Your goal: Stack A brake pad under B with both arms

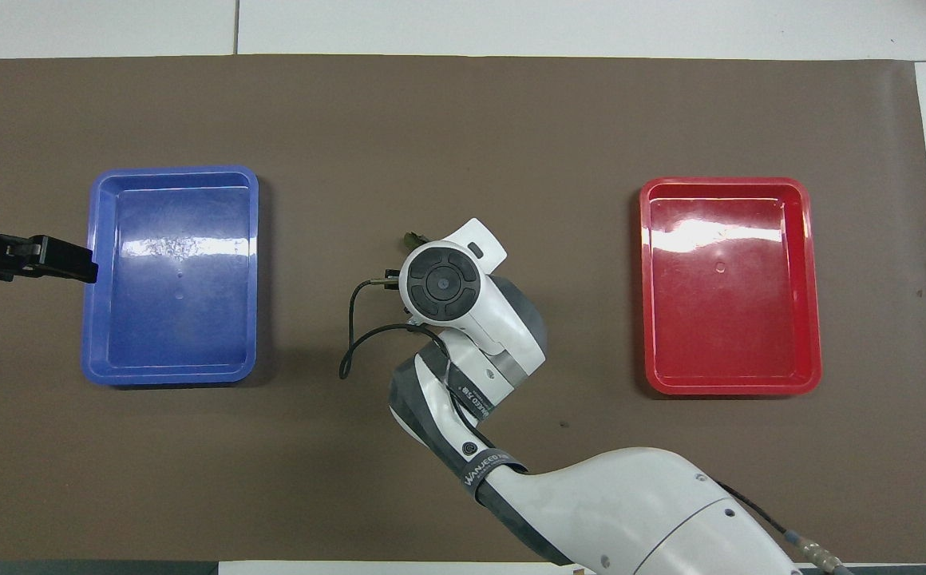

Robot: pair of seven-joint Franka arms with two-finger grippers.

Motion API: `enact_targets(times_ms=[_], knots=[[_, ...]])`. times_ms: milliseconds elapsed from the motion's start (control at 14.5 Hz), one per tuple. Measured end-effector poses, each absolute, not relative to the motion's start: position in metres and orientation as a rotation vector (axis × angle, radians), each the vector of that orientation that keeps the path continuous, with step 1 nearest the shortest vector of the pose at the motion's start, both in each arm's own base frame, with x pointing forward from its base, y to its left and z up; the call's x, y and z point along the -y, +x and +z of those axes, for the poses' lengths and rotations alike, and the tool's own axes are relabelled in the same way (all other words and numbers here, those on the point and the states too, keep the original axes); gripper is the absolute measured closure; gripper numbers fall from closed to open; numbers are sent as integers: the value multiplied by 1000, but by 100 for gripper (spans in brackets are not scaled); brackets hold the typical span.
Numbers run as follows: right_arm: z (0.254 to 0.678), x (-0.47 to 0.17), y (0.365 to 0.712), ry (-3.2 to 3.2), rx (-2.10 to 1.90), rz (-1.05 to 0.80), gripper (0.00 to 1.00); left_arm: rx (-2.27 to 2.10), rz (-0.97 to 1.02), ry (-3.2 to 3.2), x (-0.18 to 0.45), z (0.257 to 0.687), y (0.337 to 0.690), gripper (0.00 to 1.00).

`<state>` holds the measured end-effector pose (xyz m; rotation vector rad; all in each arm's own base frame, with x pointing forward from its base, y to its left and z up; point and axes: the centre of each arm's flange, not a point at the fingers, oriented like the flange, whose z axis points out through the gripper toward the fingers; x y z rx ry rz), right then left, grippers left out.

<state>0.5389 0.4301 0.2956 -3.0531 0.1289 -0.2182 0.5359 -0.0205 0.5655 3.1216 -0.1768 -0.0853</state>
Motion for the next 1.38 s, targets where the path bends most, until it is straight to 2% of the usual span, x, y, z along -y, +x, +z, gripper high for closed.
enact_targets(times_ms=[69,206,413,688,894,1170,1376], knots=[[296,-430,539,-3055,-128,-216,0,177,-85,3122,21,565,536,0],[304,-426,541,-3069,-126,-223,0,177,-85,3122,21,565,536,0],[356,-389,565,-3081,-179,-297,0,177,-85,3122,21,565,536,0],[451,-265,607,-3098,-241,-350,0,176,-85,3122,20,565,536,0],[490,-178,622,-3127,-236,-356,0,176,-85,3122,20,565,536,0],[515,-97,621,-3172,-243,-288,0,176,-85,3122,20,565,536,0],[546,-48,594,-3214,-217,-133,0,176,-85,3122,20,565,536,0]])
